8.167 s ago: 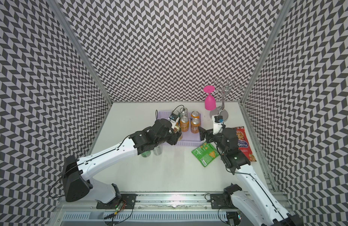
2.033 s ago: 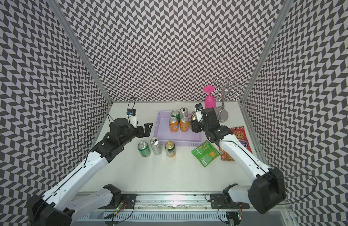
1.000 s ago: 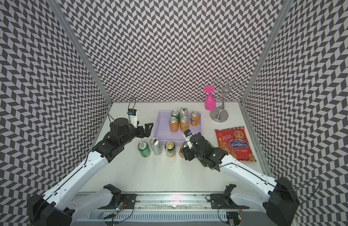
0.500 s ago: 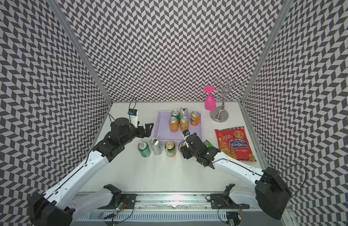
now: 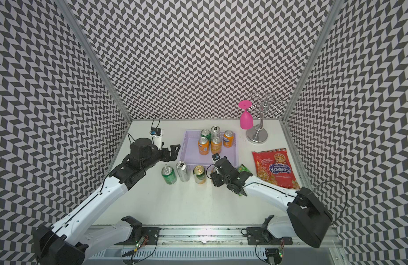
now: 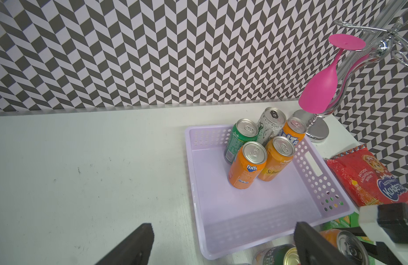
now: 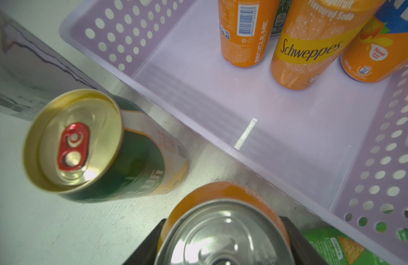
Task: Take out the drinks from the basket
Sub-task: Place the drink at the center of the board.
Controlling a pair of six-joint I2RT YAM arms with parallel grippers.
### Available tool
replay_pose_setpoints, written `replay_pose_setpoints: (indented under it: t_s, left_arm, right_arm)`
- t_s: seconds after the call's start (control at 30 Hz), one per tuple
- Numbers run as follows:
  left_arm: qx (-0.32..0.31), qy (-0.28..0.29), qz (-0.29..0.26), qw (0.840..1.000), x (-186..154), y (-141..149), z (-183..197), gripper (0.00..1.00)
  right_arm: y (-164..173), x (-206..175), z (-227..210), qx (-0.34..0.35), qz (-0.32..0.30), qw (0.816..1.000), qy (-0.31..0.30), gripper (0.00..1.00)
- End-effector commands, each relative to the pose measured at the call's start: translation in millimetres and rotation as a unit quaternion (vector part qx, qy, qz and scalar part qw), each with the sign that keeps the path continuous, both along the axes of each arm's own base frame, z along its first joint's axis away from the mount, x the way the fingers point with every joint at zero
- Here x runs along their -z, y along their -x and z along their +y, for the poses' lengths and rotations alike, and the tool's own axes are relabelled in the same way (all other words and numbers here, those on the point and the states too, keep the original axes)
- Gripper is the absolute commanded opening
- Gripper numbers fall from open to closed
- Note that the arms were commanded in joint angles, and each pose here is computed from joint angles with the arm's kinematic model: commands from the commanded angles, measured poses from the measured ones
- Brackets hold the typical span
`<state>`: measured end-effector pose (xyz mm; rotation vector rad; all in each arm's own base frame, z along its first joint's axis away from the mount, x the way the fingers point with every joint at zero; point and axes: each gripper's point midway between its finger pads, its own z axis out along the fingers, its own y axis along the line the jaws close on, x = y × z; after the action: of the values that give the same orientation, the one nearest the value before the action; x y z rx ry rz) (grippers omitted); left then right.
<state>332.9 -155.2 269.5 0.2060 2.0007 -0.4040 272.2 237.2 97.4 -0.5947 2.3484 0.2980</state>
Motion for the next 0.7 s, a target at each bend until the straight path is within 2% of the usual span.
replay_pose_setpoints:
  t_s: [0.0, 0.13, 0.33, 0.67]
  left_arm:
    - [0.006, 0.002, -0.006, 1.000, -3, -3, -2, 0.99]
    - [0.016, 0.005, -0.002, 1.000, -2, -4, -7, 0.99]
    - [0.044, 0.016, 0.008, 0.999, 1, -9, -21, 0.99]
    - [0.084, 0.016, 0.037, 0.996, 18, -32, -49, 0.99]
  right_arm:
    - [-18, -29, 18, 0.002, -0.054, 0.997, -0.046, 0.56]
    - [-17, -24, 16, 0.000, -0.050, 0.998, -0.035, 0.61]
    - [-17, -27, 17, -0.004, -0.048, 0.998, -0.033, 0.76]
    - [-15, -80, 11, -0.009, -0.084, 0.995, -0.055, 0.99]
